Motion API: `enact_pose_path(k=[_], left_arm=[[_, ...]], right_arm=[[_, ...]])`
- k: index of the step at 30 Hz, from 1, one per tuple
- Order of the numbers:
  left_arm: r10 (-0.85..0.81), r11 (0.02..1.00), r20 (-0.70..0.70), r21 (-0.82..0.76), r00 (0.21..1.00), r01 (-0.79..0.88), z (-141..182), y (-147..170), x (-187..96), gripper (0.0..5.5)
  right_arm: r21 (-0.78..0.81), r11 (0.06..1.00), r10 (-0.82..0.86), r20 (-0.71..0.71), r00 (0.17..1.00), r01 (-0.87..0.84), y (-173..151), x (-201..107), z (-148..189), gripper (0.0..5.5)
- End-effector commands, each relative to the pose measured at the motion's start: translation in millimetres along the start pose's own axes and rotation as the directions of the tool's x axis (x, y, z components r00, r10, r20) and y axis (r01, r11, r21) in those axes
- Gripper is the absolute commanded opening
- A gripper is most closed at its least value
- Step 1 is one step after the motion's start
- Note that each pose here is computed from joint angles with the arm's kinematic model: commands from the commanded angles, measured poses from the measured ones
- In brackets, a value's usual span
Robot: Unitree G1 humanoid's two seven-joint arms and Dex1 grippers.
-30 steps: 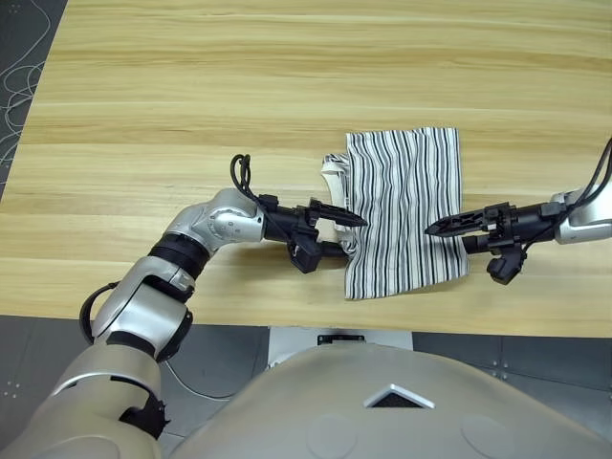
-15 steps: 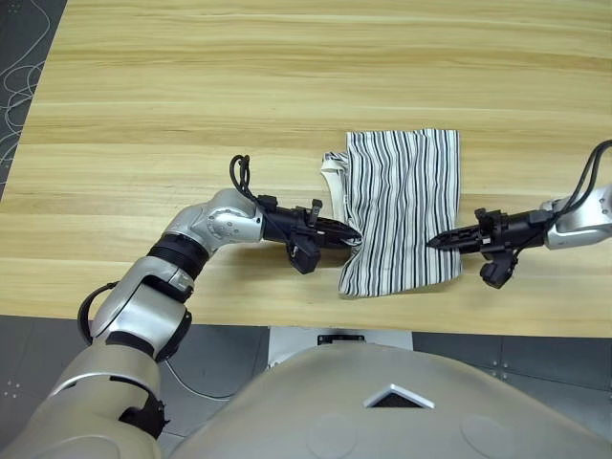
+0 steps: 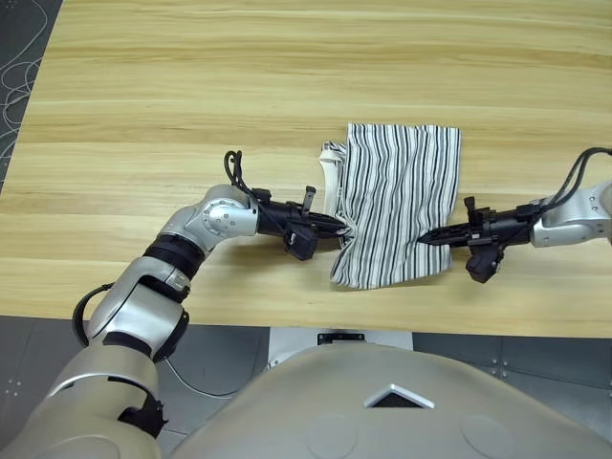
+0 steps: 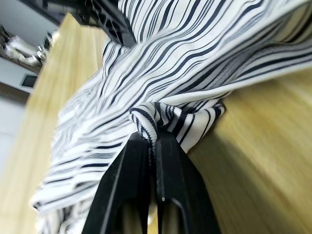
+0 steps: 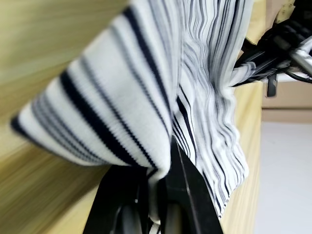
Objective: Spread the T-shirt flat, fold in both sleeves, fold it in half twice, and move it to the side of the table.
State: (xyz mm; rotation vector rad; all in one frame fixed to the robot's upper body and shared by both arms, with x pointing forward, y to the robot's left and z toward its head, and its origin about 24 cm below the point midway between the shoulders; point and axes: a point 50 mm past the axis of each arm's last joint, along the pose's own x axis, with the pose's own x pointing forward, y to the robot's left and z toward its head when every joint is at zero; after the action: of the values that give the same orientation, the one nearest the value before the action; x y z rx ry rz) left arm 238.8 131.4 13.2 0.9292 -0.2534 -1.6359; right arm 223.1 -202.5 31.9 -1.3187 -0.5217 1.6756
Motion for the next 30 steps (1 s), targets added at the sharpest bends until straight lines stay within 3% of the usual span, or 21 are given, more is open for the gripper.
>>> enact_pose_path(k=[1,4,8,14,18,23,26,30], left_arm=[[-0.160,0.953,-0.094,-0.275,0.983,0.129,-12.9,-17.0,-19.6,0.10],[-0.216,0.902,-0.079,-0.399,0.973,0.168,-13.6,-21.1,-28.3,0.10],[-0.205,0.864,-0.026,-0.475,0.978,0.169,-8.3,-15.4,-33.3,0.10],[-0.226,0.748,0.154,-0.605,0.962,0.273,14.3,-13.1,-44.1,0.10],[-0.151,0.713,0.250,-0.643,0.956,0.281,26.7,-3.4,-49.6,0.10],[-0.036,0.715,0.293,-0.660,0.955,0.230,30.1,1.7,-36.4,0.10],[0.010,0.709,0.321,-0.670,0.947,0.219,30.6,3.0,-30.7,0.10],[0.076,0.701,0.299,-0.695,0.951,0.162,23.8,9.5,-32.6,0.10]], right_arm=[[0.316,0.949,0.000,-0.067,0.998,0.022,-17.9,1.5,-4.2,0.12],[0.556,0.830,0.002,-0.076,0.997,0.040,-30.6,-8.0,-13.6,0.12],[0.785,0.619,0.002,0.040,0.999,-0.033,-28.9,-16.9,-18.0,0.12],[0.880,0.467,-0.061,0.129,0.990,-0.086,-27.0,-21.2,-27.2,0.12],[0.920,0.341,-0.087,0.237,0.968,-0.195,-17.9,-21.1,-23.9,0.12],[0.924,0.314,-0.232,0.296,0.926,-0.217,-21.9,0.2,-19.9,0.12],[0.934,0.296,-0.314,0.295,0.902,-0.203,-25.6,12.5,-19.6,0.12],[0.976,0.205,-0.441,0.154,0.884,-0.068,-40.3,18.1,-35.9,0.12]])
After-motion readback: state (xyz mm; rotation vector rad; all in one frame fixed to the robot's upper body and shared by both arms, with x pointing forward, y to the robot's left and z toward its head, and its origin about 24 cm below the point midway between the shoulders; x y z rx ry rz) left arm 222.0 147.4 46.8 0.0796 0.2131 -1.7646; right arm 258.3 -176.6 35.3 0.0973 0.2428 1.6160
